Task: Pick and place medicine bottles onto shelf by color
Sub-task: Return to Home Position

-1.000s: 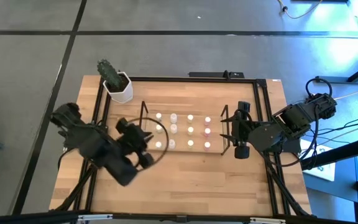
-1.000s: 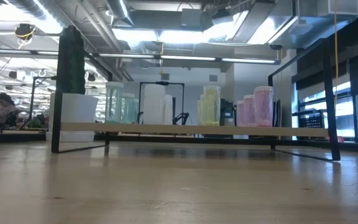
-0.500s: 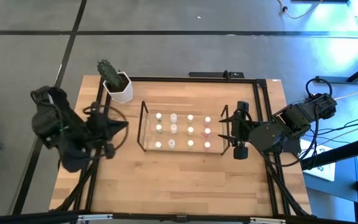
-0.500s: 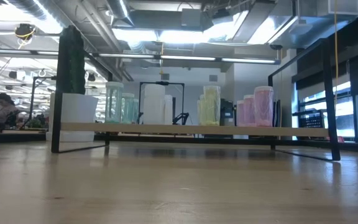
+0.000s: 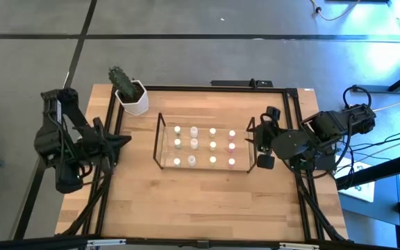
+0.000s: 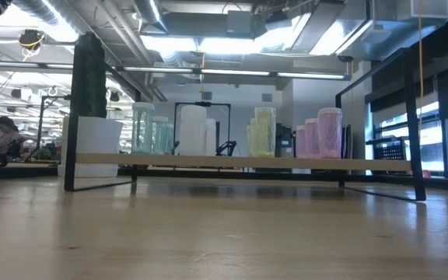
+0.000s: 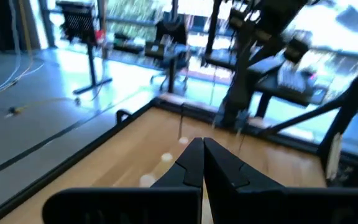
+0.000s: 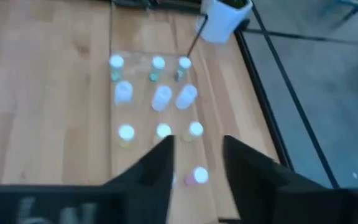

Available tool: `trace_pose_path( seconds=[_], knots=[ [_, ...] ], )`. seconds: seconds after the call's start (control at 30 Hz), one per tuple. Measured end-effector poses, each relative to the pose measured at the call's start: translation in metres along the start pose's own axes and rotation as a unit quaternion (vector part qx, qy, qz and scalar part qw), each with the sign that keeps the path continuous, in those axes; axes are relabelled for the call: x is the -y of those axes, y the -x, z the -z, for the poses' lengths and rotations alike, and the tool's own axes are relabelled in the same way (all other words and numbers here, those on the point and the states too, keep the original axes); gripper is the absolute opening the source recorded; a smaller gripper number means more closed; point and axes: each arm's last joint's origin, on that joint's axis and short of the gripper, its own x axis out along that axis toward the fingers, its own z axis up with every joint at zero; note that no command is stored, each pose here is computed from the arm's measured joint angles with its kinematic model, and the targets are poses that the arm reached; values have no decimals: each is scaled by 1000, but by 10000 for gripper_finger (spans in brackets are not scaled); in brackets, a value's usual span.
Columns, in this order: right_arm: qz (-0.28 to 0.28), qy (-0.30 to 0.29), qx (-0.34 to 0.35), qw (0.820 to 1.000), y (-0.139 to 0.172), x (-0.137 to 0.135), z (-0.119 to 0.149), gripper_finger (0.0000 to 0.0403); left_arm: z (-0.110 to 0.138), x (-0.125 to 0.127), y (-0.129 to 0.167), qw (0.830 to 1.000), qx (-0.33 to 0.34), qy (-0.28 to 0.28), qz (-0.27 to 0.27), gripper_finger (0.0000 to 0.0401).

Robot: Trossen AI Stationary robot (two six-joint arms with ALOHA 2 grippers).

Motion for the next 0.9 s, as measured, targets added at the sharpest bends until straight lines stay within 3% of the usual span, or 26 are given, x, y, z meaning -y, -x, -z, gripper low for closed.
trace_pose_path(
  seconds=[0.17, 0.23, 0.63, 0.9],
  knots=[
    [7, 13, -28, 999, 3, 6, 8, 34, 30, -8, 9, 997, 60, 26, 42, 1],
    [-2, -6, -19, 1000, 11, 12, 9, 10, 42, -10, 10, 996, 58, 36, 54, 0],
    [-87, -68, 75, 991, 77, 48, 33, 3, 98, -21, 6, 992, 50, 89, 71, 0],
    [-124, -74, 127, 981, 108, 69, 51, 2, 109, -29, 1, 994, 54, 80, 60, 0]
  ],
)
